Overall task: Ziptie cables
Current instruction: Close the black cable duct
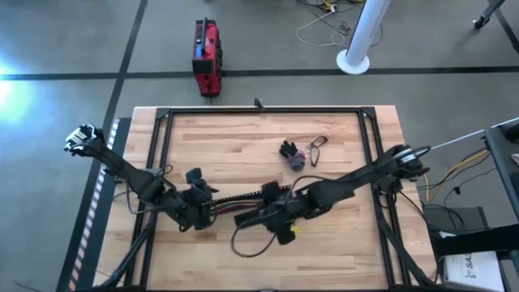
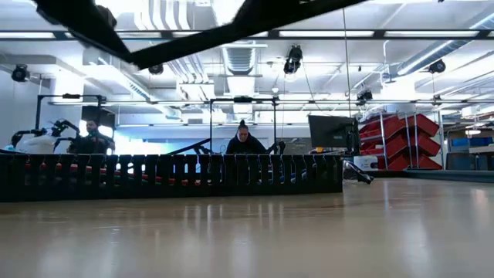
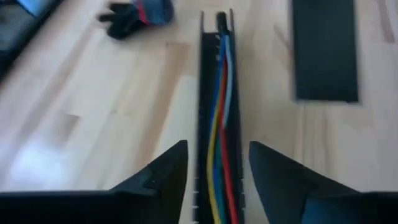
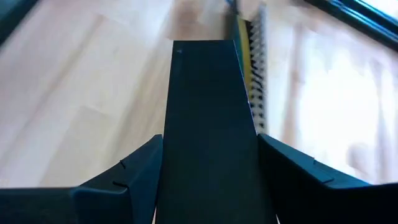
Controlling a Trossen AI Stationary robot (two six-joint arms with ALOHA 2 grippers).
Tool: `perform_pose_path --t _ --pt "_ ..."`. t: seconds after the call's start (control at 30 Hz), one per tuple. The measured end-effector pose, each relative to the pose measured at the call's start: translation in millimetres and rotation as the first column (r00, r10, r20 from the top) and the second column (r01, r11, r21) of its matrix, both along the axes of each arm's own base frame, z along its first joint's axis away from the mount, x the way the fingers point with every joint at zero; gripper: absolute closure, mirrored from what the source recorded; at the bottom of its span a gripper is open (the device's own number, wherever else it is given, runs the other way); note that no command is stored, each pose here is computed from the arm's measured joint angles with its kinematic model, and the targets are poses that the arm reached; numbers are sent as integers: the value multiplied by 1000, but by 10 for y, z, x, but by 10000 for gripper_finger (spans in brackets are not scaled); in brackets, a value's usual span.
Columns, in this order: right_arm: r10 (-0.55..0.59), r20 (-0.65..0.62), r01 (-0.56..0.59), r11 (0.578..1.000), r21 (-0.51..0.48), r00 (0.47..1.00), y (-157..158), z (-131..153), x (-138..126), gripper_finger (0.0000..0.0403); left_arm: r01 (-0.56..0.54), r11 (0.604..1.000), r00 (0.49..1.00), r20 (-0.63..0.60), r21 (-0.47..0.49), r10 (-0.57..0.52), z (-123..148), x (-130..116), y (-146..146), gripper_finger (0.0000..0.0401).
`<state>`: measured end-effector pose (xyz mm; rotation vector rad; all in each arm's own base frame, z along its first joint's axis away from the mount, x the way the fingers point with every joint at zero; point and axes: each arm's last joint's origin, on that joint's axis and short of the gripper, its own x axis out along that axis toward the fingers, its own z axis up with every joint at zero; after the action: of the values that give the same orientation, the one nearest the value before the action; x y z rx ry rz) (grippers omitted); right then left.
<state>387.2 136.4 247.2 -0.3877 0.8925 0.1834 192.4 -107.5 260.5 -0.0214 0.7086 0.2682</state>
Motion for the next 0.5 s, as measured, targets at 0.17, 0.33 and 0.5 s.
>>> perform_pose_path --t 0.17,0.33,0.5 --pt "-55 71 54 998 10 996 -241 -1 -158 184 11 998 1000 19 -65 -10 -229 32 40 210" --pt "-97 114 93 995 35 989 -468 -278 -292 184 55 997 997 63 -51 -52 -449 49 56 167" --pt "-110 207 93 992 88 972 -668 -548 -374 184 90 991 990 116 -95 -79 -690 13 76 138"
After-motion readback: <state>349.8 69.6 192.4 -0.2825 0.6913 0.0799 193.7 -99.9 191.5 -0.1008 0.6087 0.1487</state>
